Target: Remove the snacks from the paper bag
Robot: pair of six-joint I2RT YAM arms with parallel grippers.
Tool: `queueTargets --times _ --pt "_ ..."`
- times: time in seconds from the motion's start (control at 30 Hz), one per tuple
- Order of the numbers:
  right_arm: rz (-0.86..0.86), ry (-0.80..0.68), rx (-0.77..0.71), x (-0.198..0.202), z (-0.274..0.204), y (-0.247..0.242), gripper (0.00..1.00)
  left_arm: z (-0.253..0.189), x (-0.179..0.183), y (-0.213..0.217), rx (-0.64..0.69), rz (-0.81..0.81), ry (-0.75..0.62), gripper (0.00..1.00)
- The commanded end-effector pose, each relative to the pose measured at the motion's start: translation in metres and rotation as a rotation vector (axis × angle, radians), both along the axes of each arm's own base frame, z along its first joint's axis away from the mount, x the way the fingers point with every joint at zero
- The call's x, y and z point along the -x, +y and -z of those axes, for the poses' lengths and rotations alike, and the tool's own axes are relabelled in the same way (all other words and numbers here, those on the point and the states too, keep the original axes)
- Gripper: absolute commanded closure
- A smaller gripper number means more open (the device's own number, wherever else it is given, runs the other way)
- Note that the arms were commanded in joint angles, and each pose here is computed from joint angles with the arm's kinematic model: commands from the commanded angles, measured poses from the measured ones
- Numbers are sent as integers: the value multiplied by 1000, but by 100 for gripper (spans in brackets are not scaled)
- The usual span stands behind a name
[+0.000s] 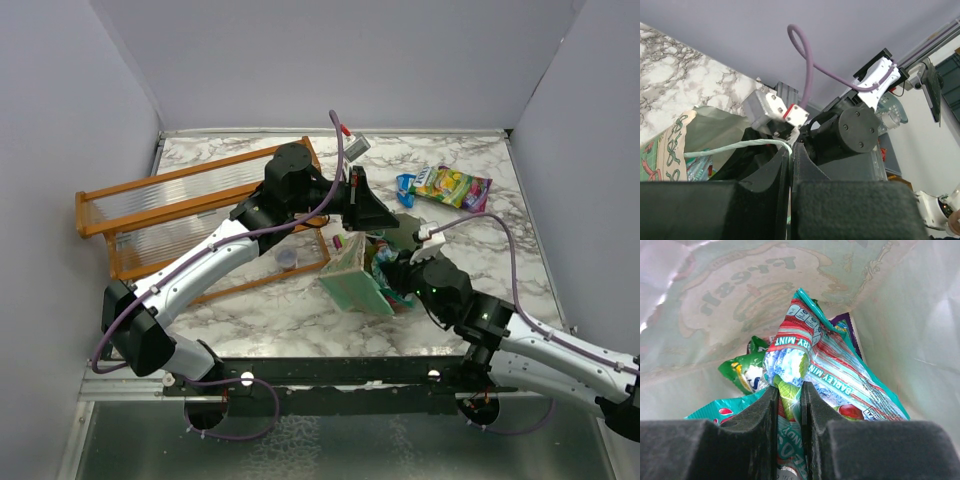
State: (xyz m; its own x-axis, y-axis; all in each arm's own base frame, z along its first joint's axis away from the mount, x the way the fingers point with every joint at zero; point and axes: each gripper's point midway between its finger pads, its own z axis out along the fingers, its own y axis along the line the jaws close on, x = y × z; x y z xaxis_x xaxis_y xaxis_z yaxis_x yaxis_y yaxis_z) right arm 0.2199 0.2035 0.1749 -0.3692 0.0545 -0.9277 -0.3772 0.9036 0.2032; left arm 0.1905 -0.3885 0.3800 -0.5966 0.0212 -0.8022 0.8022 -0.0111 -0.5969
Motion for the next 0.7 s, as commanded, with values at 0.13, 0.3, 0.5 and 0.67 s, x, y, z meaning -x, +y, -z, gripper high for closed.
queueTargets --times 0.13,0.3,0.5,0.67 --pt "-96 -22 -84 19 -37 0 99 -8 6 5 28 -1 -44 100" --pt "-88 -37 -134 26 -66 -9 99 -7 6 6 26 -6 -44 100" --pt "-91 -106 -251 36 -119 -21 99 -7 7 8 27 -10 -50 100" --pt "-122 -133 -295 45 -148 -26 99 -6 7 9 21 -11 -52 100"
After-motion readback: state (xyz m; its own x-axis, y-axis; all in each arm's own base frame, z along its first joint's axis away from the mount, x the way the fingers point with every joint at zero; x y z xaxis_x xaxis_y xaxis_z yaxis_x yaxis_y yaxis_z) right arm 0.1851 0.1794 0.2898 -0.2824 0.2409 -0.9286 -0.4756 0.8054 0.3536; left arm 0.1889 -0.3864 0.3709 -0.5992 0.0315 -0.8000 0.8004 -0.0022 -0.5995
